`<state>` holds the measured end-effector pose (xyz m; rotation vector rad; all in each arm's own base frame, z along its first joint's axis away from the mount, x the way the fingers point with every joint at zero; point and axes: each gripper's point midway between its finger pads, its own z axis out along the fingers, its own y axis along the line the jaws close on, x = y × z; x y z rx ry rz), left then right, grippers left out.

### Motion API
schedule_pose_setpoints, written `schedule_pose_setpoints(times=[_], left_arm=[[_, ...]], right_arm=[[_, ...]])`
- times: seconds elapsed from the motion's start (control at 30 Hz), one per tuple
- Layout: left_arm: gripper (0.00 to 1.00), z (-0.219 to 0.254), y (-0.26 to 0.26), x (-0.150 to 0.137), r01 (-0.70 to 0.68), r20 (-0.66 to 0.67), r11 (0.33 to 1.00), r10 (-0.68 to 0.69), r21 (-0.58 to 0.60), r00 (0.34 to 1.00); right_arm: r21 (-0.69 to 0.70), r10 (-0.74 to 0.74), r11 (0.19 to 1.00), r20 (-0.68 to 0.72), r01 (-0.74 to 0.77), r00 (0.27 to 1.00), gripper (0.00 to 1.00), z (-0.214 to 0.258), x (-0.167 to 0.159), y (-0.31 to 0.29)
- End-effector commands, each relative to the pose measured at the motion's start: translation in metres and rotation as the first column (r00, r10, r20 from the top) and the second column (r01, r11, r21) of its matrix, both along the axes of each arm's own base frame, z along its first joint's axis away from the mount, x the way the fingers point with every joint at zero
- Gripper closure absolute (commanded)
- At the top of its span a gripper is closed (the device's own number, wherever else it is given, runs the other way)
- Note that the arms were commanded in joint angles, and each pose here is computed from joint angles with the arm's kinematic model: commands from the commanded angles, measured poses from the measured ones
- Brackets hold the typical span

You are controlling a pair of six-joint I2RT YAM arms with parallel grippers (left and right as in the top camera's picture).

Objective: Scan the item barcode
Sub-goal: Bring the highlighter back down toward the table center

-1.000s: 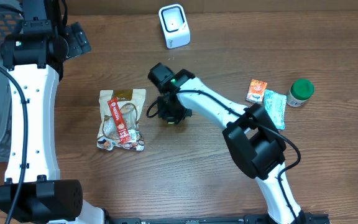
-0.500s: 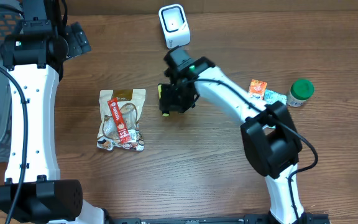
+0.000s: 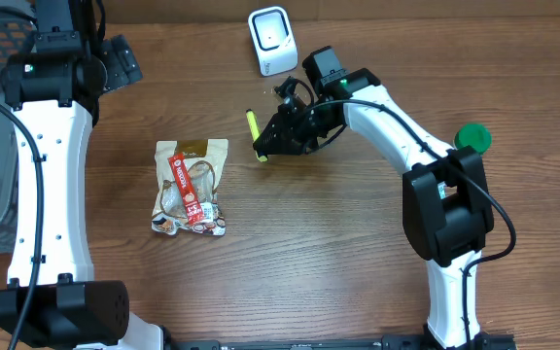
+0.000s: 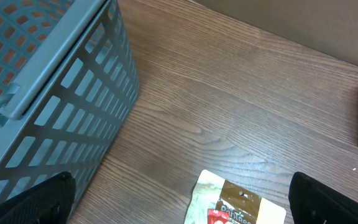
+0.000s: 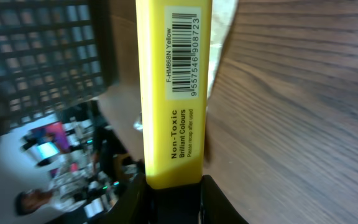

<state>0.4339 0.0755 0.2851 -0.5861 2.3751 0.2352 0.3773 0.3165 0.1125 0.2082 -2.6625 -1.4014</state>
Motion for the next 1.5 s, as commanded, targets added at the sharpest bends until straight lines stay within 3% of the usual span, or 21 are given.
schedule_pose_setpoints(times=[0.0,0.1,0.27,0.53,0.7,0.77,0.87,1.03,1.27,1.47], left_arm=[[0.00,0.000,0.002,0.002,-0.018,0.005,1.000,0.018,0.002,1.000],[0.00,0.000,0.002,0.002,-0.018,0.005,1.000,0.018,0.002,1.000],[0.00,0.000,0.002,0.002,-0.018,0.004,1.000,0.018,0.002,1.000],[0.00,0.000,0.002,0.002,-0.018,0.005,1.000,0.018,0.002,1.000],[0.00,0.000,0.002,0.002,-0.018,0.005,1.000,0.018,0.002,1.000],[0.00,0.000,0.002,0.002,-0.018,0.005,1.000,0.018,0.002,1.000],[0.00,0.000,0.002,0.002,-0.018,0.005,1.000,0.018,0.002,1.000],[0.01,0.000,0.002,0.002,-0.018,0.005,1.000,0.018,0.002,1.000],[0.00,0.000,0.002,0.002,-0.018,0.005,1.000,0.018,0.002,1.000],[0.00,0.000,0.002,0.002,-0.018,0.005,1.000,0.018,0.002,1.000]], right_arm=[[0.111,0.026,0.993,0.027,-0.029,0.999,0.91,0.031,-0.002,0.001],[0.132,0.028,0.991,0.017,-0.030,0.999,0.91,0.035,-0.003,0.001],[0.284,0.070,0.957,-0.003,-0.066,0.998,0.91,0.061,-0.007,0.010],[0.268,0.052,0.962,-0.003,-0.049,0.999,0.90,0.059,-0.003,0.008],[-0.016,-0.041,0.999,0.032,0.042,0.999,0.91,0.013,0.008,-0.009],[-0.154,-0.067,0.985,0.051,0.074,0.996,0.91,-0.007,0.009,-0.021],[-0.248,-0.063,0.965,0.072,0.079,0.995,0.92,-0.026,0.004,-0.025],[-0.216,-0.032,0.976,0.035,0.039,0.999,0.93,-0.042,-0.014,-0.013],[-0.008,0.003,1.000,-0.032,-0.004,0.999,0.94,-0.049,-0.032,0.000],[-0.011,-0.057,0.998,-0.054,0.057,0.997,0.96,-0.072,-0.027,-0.019]])
